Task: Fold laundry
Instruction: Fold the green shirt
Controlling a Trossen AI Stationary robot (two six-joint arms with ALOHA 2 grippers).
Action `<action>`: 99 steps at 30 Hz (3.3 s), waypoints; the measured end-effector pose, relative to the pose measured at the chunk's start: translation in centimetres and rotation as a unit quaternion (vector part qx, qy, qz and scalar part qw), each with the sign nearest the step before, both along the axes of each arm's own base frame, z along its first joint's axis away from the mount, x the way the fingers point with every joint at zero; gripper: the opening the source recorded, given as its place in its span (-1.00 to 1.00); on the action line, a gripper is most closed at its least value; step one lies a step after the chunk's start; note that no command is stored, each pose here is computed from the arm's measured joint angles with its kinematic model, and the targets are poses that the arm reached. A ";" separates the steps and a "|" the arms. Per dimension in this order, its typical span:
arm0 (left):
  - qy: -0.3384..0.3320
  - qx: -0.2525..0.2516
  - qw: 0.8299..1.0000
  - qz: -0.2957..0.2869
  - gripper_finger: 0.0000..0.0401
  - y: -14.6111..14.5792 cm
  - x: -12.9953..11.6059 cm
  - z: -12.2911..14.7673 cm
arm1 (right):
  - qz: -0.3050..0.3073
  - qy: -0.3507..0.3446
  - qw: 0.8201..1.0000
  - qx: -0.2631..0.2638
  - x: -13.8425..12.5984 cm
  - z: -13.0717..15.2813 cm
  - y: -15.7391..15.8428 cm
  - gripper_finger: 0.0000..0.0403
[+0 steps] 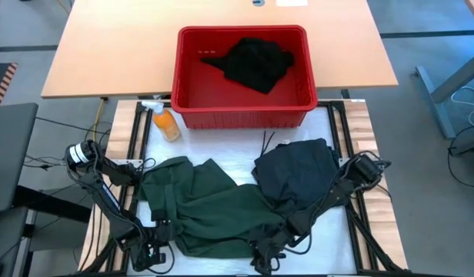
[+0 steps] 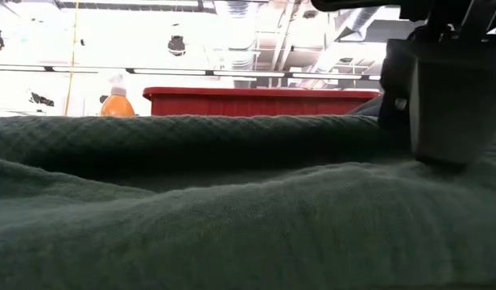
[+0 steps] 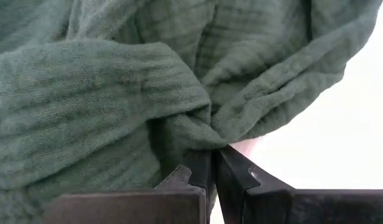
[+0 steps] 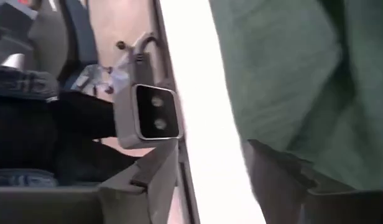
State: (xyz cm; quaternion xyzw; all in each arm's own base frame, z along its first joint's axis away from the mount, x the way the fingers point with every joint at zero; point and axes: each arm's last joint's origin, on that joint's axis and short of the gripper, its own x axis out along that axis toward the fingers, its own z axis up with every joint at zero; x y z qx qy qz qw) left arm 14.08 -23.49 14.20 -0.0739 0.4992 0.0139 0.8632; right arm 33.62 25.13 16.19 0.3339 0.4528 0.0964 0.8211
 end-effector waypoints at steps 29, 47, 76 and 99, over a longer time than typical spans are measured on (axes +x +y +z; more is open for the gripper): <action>0.001 -0.006 1.000 0.005 -1.00 -0.2 -0.4 0.0 | -0.020 -0.019 0.999 -0.043 -0.5 -0.1 0.4 0.11; -0.009 0.002 1.000 0.006 -1.00 -0.3 -0.7 0.0 | -0.037 -0.027 0.999 -0.015 0.7 -3.5 1.2 0.11; -0.239 0.077 0.964 0.083 -0.91 6.3 3.5 8.6 | -0.023 0.047 0.980 -0.194 -9.7 12.2 -7.2 -0.93; -0.150 0.029 0.967 0.205 -0.15 14.8 2.3 7.4 | -0.069 0.170 0.965 -0.186 -18.4 9.5 -4.1 -0.92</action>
